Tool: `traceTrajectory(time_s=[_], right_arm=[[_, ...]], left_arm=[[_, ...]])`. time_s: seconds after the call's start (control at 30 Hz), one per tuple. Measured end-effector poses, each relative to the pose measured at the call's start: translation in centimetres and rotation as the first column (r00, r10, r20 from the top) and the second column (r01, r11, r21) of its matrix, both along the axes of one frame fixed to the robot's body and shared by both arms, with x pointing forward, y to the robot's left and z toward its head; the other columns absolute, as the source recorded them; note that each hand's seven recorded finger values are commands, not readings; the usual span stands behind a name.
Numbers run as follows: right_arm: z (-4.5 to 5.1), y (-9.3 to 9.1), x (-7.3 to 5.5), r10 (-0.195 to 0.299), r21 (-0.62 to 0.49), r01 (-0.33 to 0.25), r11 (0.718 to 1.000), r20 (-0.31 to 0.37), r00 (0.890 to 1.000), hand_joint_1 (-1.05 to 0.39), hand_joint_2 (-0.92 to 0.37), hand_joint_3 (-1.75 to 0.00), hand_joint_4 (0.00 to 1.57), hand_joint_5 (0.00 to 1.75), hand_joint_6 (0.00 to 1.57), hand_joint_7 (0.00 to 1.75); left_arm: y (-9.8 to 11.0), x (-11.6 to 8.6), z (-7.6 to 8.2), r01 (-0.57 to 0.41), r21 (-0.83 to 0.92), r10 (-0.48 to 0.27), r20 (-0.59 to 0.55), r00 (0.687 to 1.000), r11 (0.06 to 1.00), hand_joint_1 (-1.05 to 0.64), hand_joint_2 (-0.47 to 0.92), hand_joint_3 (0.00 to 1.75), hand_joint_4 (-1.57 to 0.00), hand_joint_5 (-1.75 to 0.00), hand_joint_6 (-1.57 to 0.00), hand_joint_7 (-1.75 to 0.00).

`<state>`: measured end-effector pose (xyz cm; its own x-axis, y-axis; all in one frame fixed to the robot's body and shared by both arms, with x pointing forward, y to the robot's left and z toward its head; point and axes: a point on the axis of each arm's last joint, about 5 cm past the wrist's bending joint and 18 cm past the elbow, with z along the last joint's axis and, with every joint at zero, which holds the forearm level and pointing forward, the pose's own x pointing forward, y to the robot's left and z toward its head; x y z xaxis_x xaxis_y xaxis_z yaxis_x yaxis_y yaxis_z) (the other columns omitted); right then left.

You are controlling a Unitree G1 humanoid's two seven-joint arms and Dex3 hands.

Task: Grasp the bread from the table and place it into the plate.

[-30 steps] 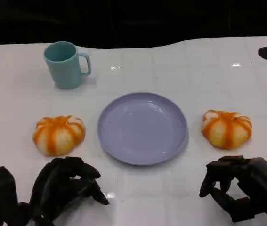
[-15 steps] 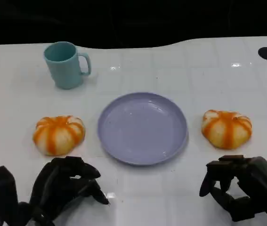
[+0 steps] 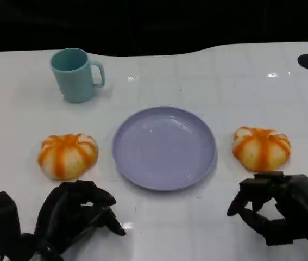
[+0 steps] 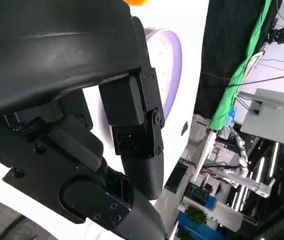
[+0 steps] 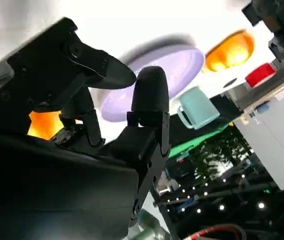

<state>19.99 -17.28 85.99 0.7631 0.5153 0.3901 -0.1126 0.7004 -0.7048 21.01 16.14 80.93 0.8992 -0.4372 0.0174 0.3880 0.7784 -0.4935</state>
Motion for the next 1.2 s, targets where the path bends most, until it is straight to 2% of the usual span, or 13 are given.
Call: traceTrajectory(time_s=[0.07,0.17,0.2,0.33,0.53,0.7,0.9,1.2], right_arm=[[0.29,0.1,0.1,-0.004,-0.002,0.004,1.0,0.014,1.0,-0.25,-0.61,-0.62,0.64,1.18,0.8,0.56],[0.82,0.1,0.1,-0.019,-0.01,0.019,1.0,0.035,0.999,-0.3,-0.76,-0.34,0.57,1.01,0.79,0.36],[1.04,0.0,0.0,-0.026,-0.019,0.026,0.999,0.042,0.999,-0.33,-0.82,-0.22,0.51,0.9,0.76,0.26],[2.06,-0.9,0.1,-0.057,-0.095,0.063,0.993,0.065,0.996,-0.36,-0.89,-0.06,0.42,0.7,0.69,0.12],[3.55,-1.3,0.4,-0.086,-0.184,0.108,0.977,0.126,0.988,-0.39,-0.91,-0.01,0.39,0.48,0.64,0.02],[4.5,-1.8,0.8,-0.132,-0.285,0.168,0.944,0.142,0.981,-0.43,-0.87,0.0,0.26,0.4,0.53,0.0],[5.59,-1.8,1.2,-0.19,-0.424,0.231,0.875,0.138,0.972,-0.46,-0.82,0.0,0.15,0.36,0.43,0.0],[5.77,-0.7,3.0,-0.223,-0.56,0.273,0.782,0.157,0.962,-0.48,-0.78,0.0,0.04,0.42,0.35,0.0]], left_arm=[[0.0,0.0,0.0,0.0,0.0,0.0,-0.001,1.0,1.0,-1.05,0.7,0.0,-1.57,-0.58,-1.57,-0.21],[0.0,0.0,0.0,0.0,0.0,0.0,-0.003,1.0,1.0,-1.05,0.7,0.0,-1.57,-0.58,-1.57,-0.21],[0.0,0.0,0.0,0.0,0.0,0.0,-0.002,1.0,1.0,-1.05,0.7,0.0,-1.57,-0.58,-1.57,-0.21],[0.0,0.0,-0.1,0.0,0.0,0.0,-0.006,1.0,1.0,-1.05,0.7,0.0,-1.57,-0.58,-1.57,-0.21],[0.0,0.0,-0.1,0.0,0.0,0.0,-0.007,1.0,1.0,-1.05,0.69,0.0,-1.57,-0.59,-1.57,-0.22],[0.0,0.0,-0.1,0.001,0.0,-0.001,-0.007,1.0,1.0,-1.05,0.7,0.0,-1.57,-0.59,-1.57,-0.22],[0.0,0.0,-0.1,0.001,0.0,-0.001,-0.007,1.0,1.0,-1.05,0.69,0.0,-1.57,-0.6,-1.57,-0.22],[-0.1,0.1,0.0,0.005,0.004,-0.005,-0.006,1.0,1.0,-1.05,0.7,0.0,-1.57,-0.6,-1.57,-0.23]])
